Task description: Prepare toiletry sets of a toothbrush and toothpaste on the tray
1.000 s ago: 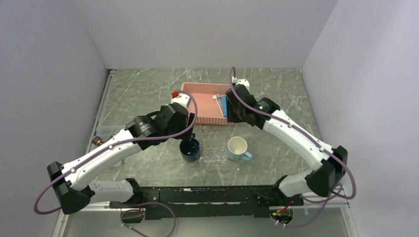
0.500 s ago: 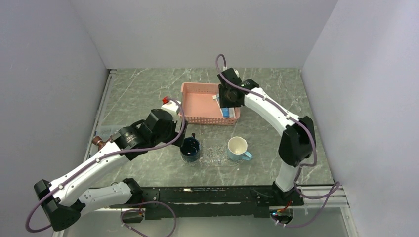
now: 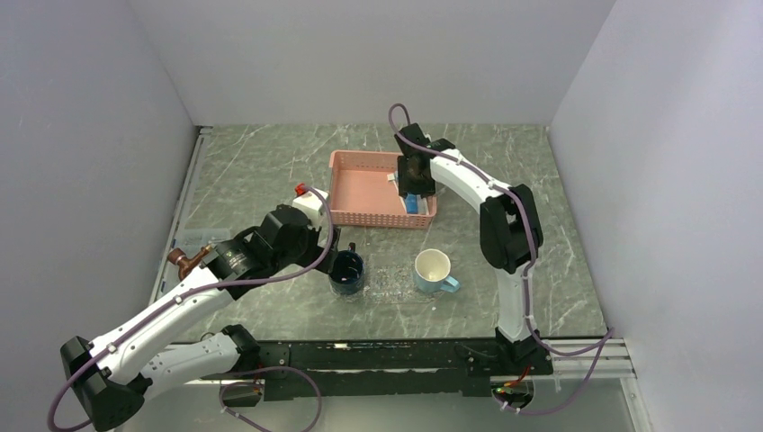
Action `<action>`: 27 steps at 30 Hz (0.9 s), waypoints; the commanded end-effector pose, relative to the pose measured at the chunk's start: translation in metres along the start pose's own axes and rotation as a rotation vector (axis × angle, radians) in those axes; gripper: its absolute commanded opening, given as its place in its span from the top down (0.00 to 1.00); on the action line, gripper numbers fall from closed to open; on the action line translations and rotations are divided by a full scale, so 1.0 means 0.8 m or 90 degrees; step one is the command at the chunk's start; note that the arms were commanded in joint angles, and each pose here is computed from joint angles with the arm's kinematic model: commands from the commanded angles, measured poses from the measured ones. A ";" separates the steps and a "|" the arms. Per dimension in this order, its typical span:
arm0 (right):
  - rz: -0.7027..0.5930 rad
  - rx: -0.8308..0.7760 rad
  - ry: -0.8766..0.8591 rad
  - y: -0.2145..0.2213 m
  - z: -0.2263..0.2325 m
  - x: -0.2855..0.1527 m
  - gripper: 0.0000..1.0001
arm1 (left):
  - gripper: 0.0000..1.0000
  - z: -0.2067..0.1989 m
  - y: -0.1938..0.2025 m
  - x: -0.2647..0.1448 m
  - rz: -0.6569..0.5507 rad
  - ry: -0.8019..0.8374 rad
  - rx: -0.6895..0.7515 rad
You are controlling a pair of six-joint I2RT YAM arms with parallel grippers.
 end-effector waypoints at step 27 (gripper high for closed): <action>0.057 0.020 -0.006 0.007 0.004 0.061 0.57 | 0.01 -0.005 -0.016 -0.002 -0.031 0.029 -0.006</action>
Point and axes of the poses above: each gripper's point midway between its finger pads, its own x axis out along the fingers, its own z axis along the line the jaws close on, y = z × x, the point moved 4 cm from there along -x, back along the fingers, and after that the axes turned 4 degrees about -x, right-handed, at the moved point
